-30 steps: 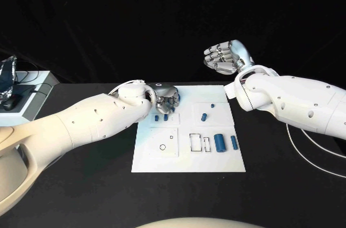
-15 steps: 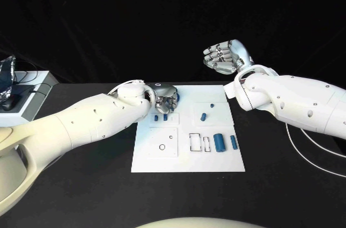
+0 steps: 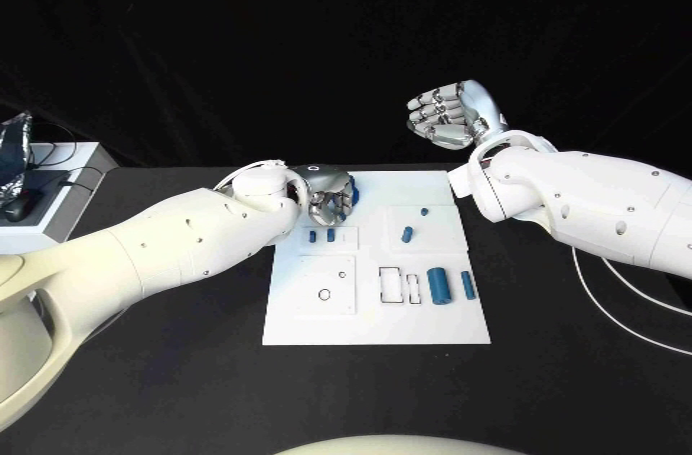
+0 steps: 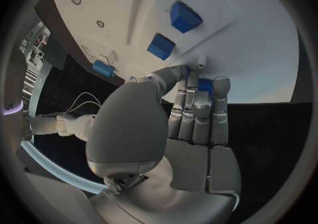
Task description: Assemble the parts on the task board
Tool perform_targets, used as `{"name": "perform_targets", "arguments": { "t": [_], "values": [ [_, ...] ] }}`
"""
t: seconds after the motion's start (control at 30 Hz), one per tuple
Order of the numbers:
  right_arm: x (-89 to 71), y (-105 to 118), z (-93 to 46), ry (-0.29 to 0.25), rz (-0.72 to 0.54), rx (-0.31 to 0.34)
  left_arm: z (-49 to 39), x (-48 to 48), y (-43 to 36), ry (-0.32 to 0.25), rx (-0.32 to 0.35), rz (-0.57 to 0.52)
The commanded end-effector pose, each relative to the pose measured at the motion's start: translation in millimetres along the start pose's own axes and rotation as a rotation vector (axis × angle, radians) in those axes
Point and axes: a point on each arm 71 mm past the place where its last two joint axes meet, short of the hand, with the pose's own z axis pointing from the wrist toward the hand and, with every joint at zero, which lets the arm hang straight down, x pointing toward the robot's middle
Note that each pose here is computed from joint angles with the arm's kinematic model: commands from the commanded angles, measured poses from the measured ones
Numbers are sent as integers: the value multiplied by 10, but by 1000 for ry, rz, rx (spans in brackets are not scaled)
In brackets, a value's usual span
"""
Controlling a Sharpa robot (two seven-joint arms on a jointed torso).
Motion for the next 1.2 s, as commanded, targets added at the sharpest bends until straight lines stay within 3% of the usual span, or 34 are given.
{"name": "perform_targets", "arguments": {
  "t": [0.03, 0.17, 0.37, 0.63, 0.87, 1.2],
  "values": [
    [-4, 6, 1, 10, 1, -13, -27, -40, -21, -62, 25, -45],
    [-34, -17, -3, 7, -2, -8, -115, -102, 10, -94, 32, -105],
    [-86, -56, -10, -1, -9, -1, -277, -272, 84, -132, 34, -163],
    [-133, -94, -16, -5, -17, 6, -458, -376, 233, -131, 4, -178],
    [-137, -105, -14, 5, -31, 2, -477, -318, 266, -106, -6, -164],
    [-119, -97, -15, 11, -28, 0, -434, -115, 309, -77, -25, -122]
  ]
}}
